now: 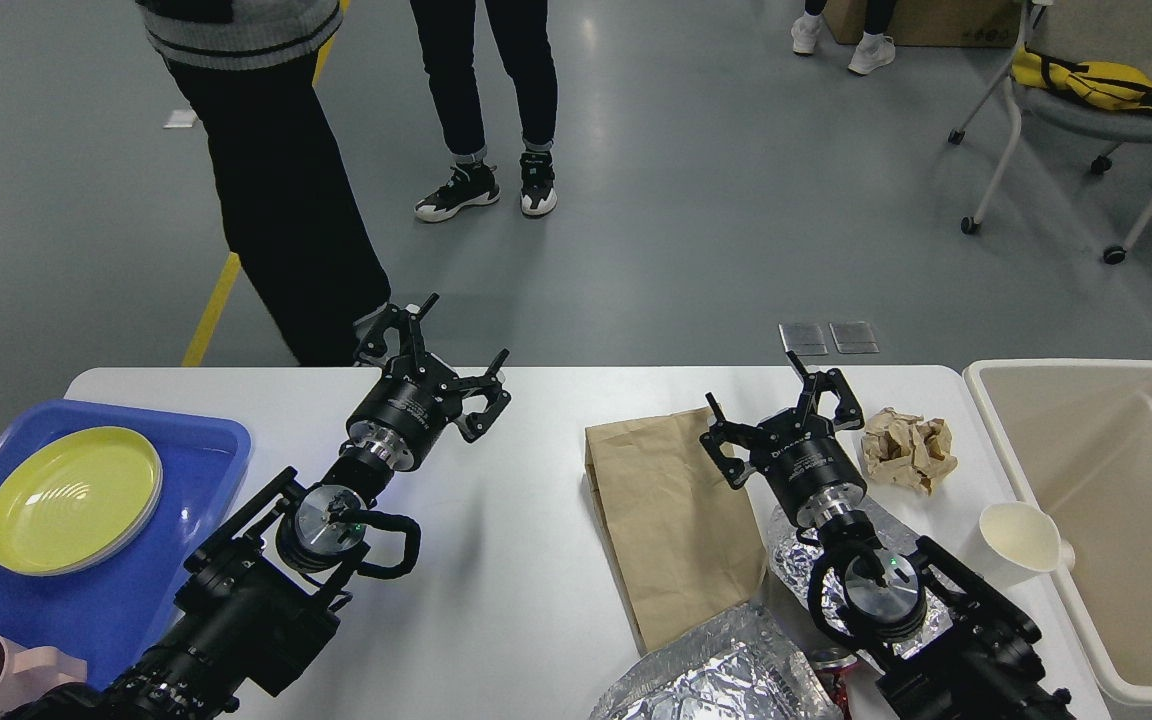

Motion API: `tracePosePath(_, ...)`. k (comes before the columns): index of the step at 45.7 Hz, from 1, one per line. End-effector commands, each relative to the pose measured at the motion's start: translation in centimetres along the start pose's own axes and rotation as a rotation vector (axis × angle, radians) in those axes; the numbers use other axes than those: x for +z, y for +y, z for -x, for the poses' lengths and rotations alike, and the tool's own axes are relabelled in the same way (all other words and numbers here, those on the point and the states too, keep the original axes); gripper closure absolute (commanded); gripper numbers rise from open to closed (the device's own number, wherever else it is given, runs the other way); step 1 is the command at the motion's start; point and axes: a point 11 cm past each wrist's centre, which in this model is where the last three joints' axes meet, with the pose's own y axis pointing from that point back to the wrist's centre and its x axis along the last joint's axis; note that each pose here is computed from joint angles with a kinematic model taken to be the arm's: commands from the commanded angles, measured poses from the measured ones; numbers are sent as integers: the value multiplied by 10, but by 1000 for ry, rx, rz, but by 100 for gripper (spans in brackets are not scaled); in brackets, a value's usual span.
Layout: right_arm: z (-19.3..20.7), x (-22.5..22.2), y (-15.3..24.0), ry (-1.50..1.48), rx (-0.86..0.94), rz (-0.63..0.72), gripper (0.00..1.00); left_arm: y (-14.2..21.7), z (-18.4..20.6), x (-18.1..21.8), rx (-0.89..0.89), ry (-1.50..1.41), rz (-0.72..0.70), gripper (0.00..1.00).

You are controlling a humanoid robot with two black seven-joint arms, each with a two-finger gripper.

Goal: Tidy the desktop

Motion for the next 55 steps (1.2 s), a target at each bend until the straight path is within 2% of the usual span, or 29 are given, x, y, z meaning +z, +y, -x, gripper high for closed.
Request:
tracePosePath(1, 0, 0, 0, 2, 1, 0, 0, -1, 1, 2, 0, -1, 27, 3)
tracePosePath(49, 0, -1, 0, 2, 1, -1, 0, 3, -4, 7, 5, 19, 80, 3)
tracePosePath(55, 0, -1, 0, 2, 1, -1, 0, 1, -3, 21, 5, 8, 121, 3)
